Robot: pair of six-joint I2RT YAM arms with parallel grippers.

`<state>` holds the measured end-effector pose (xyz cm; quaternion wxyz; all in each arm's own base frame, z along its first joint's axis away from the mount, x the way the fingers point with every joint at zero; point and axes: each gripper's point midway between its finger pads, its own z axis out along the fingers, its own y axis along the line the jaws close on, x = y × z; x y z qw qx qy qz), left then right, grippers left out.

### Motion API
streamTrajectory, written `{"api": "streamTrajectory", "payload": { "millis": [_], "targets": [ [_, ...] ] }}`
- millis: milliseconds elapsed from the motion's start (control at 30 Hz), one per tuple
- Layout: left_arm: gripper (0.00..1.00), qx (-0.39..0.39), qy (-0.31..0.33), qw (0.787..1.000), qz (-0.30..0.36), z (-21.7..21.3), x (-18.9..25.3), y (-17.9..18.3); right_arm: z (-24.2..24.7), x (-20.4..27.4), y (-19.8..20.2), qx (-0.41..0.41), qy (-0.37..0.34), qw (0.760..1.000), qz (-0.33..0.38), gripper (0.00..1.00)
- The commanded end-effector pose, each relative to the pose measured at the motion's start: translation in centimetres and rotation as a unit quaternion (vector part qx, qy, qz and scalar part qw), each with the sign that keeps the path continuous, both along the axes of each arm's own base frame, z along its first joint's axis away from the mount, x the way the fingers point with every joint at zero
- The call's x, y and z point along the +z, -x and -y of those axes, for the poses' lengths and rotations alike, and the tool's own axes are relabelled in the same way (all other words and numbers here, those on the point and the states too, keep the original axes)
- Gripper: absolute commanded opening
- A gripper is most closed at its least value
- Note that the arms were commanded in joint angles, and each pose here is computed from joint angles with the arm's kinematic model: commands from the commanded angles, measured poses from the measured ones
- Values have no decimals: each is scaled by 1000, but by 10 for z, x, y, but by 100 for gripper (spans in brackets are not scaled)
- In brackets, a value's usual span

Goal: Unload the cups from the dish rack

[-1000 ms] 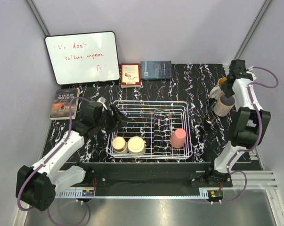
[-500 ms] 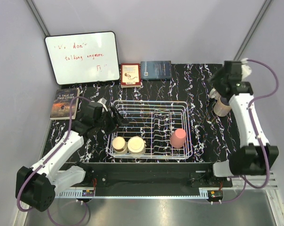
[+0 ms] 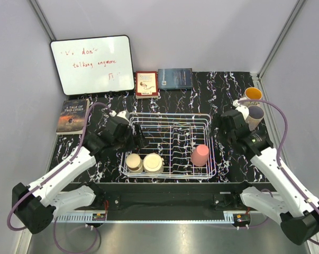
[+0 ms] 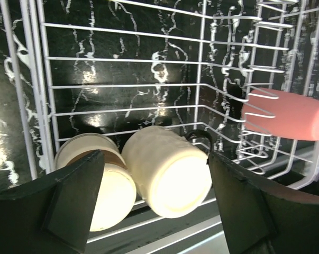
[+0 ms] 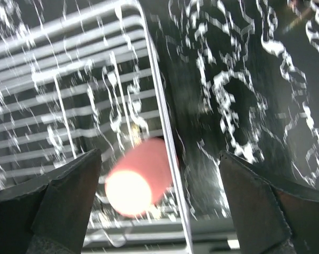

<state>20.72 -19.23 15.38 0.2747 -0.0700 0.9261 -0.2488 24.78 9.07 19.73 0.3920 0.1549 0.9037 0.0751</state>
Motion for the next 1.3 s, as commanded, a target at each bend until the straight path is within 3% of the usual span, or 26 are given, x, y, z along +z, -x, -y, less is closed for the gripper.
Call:
{"api": "streamTrajectory", "payload": {
  "millis": [0,200,333,533,967,1267],
  "targets": [
    [86,15,-40,998,37,-3,9,-8,-7,13,25,34,-8,999,8,100],
    [88,8,-44,998,48,1,16,-12,-35,16,48,100,-15,995,-9,100],
    [88,5,-46,998,32,6,13,-13,-47,-7,55,125,9,992,-35,100],
    [88,6,-45,999,11,14,4,-9,-53,-37,57,146,24,987,-56,100],
    [87,15,-52,999,4,17,-3,-9,-71,-43,48,182,22,981,-59,100],
    [87,12,-53,999,-1,21,-8,-10,-85,-74,50,195,15,976,-100,98]
  ]
}}
